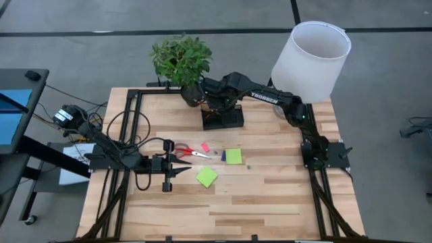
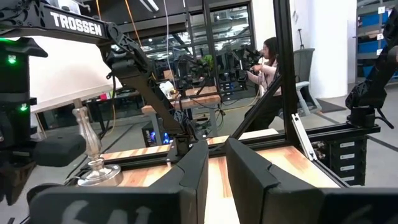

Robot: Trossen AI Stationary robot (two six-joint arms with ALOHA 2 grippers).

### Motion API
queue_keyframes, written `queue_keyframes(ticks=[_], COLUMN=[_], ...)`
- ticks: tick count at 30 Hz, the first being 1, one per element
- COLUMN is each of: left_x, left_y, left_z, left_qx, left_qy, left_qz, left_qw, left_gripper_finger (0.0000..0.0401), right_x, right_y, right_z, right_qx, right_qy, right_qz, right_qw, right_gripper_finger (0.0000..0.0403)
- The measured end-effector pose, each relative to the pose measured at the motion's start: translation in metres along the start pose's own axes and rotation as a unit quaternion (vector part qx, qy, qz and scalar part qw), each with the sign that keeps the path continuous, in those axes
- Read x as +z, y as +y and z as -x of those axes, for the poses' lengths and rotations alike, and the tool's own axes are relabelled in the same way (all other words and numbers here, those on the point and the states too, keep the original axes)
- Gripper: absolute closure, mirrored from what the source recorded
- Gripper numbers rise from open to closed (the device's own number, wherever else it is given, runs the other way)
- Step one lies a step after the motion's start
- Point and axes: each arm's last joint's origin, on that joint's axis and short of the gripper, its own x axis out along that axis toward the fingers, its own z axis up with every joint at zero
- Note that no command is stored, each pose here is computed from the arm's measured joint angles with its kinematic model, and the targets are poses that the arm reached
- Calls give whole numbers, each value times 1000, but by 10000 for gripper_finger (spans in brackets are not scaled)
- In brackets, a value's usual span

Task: Pick and place office supplies into organizer
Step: Put the red scissors into the desk organizer

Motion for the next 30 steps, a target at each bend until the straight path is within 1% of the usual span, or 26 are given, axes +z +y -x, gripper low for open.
queue_keyframes(ticks=[8, 12, 16, 20, 25, 30], left_x=[-1, -2, -2, -2, -2, -2], left_y=[0, 0, 0, 0, 0, -1], left_z=[0, 0, 0, 0, 0, 0], left_qx=[-1, -2, -2, -2, -2, -3], left_qy=[4, 8, 8, 8, 8, 12], left_qz=[-2, -4, -5, 1, 5, 3], left_qw=[1000, 1000, 1000, 1000, 1000, 1000], left_gripper_finger=[350, 350, 350, 350, 350, 350], right_x=[2, 0, -4, -15, -29, -39], right_y=[4, 7, 13, 20, 39, 65], right_z=[5, 22, 49, 85, 128, 160], right_qx=[-106, -147, -163, -174, -142, -129], right_qy=[51, 37, -10, -69, -150, -200], right_qz=[9, -9, -50, -103, -145, -152], right_qw=[993, 988, 985, 977, 968, 959], right_gripper_finger=[335, 335, 335, 335, 336, 336])
